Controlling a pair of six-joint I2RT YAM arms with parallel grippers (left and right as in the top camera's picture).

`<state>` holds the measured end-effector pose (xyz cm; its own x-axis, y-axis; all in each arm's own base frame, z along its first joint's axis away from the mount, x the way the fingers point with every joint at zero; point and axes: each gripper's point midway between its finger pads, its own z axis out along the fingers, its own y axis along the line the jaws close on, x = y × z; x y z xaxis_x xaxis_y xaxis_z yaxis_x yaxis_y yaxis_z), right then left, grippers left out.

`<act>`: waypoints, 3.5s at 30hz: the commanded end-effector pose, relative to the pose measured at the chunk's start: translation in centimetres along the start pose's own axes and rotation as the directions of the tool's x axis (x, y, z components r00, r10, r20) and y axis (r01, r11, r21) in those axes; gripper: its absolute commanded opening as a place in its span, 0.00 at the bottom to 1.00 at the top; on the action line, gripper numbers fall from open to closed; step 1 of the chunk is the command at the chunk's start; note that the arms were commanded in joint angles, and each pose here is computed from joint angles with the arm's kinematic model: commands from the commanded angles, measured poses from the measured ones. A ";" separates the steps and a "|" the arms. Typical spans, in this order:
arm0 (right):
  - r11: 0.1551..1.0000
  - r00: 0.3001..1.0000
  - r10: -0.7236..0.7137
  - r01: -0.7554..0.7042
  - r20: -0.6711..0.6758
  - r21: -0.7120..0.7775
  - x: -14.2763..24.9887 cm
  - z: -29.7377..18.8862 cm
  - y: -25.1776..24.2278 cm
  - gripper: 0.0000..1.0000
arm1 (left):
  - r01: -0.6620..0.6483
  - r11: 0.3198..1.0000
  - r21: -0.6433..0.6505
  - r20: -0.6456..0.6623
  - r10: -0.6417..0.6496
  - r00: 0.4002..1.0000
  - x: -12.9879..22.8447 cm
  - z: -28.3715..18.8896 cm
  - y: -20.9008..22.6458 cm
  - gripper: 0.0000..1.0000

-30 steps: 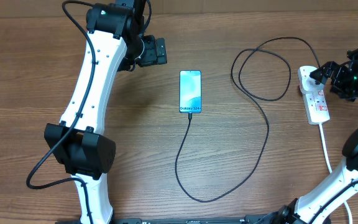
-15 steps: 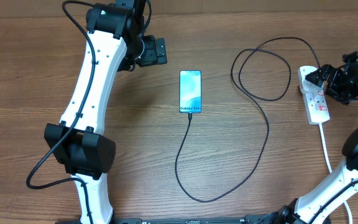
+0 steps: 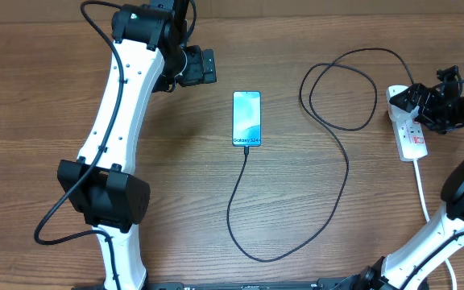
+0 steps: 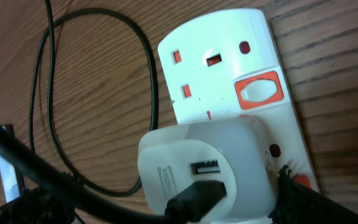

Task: Plug charger to phone and switch on socket
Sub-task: 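Press the orange switch beside the charger with the right gripper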

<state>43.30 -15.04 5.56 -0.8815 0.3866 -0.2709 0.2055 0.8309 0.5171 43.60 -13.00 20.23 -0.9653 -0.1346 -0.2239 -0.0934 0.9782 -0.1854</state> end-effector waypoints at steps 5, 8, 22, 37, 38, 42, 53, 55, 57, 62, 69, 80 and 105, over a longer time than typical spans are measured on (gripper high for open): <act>1.000 1.000 -0.025 0.026 -0.006 0.013 0.1 0.8 0.0 1.00 | -0.026 1.000 -0.012 0.009 0.026 1.000 -0.2 0.1 -0.1 1.00; 0.998 1.000 -0.027 0.028 -0.009 0.056 0.1 0.8 -0.7 1.00 | -0.026 1.000 -0.012 0.009 0.026 1.000 -0.2 0.1 -0.1 1.00; 0.998 1.000 0.008 -0.006 -0.025 0.070 0.6 0.9 -0.9 1.00 | -0.026 1.000 -0.012 0.009 0.026 1.000 -0.2 0.1 -0.1 1.00; 1.000 1.000 0.006 -0.005 -0.030 0.025 0.8 1.1 0.0 1.00 | -0.026 1.000 -0.012 0.009 0.026 1.000 -0.2 0.1 -0.1 1.00; 1.000 0.999 0.007 -0.006 -0.033 0.024 0.8 1.1 0.1 1.00 | -0.026 1.000 -0.012 0.009 0.026 1.000 -0.2 0.1 -0.1 1.00; 1.000 0.999 0.013 -0.012 -0.044 0.023 1.1 1.1 0.1 1.00 | -0.026 1.000 -0.012 0.010 0.026 1.000 -0.2 0.1 -0.1 1.00; 0.998 0.999 0.017 -0.019 -0.038 -0.056 1.7 2.0 1.0 1.00 | -0.026 1.000 -0.012 0.010 0.026 1.000 -0.2 0.1 -0.1 1.00; 0.998 0.999 0.016 -0.018 -0.036 -0.063 1.8 2.1 1.1 1.00 | -0.026 1.000 -0.012 0.009 0.026 1.000 -0.2 0.1 -0.1 1.00; 0.998 0.999 0.016 -0.019 -0.037 -0.063 1.8 2.1 1.1 1.00 | -0.026 1.000 -0.012 0.009 0.026 1.000 -0.2 0.1 -0.1 1.00; 0.998 0.999 0.019 -0.022 -0.042 -0.063 1.9 2.1 1.1 1.00 | -0.026 1.000 -0.012 0.009 0.026 1.000 -0.2 0.1 -0.1 1.00; 0.999 0.999 0.027 -0.027 -0.021 -0.031 1.4 2.2 0.5 1.00 | -0.026 1.000 -0.012 0.009 0.026 1.000 -0.2 0.1 -0.1 1.00; 0.999 0.999 0.047 -0.047 -0.010 0.017 0.6 1.6 0.0 1.00 | -0.026 1.000 -0.013 0.010 0.026 1.000 -0.2 0.1 -0.1 1.00; 0.996 0.998 0.055 -0.053 -0.031 0.077 0.4 0.5 -0.5 1.00 | -0.026 1.000 -0.012 0.009 0.026 1.000 -0.2 0.1 -0.1 1.00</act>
<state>42.74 -15.40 4.96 -0.8771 0.4269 -0.2203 0.2889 0.8352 0.4680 43.60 -13.00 20.23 -0.9653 -0.1346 -0.2239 -0.0934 0.9782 -0.1854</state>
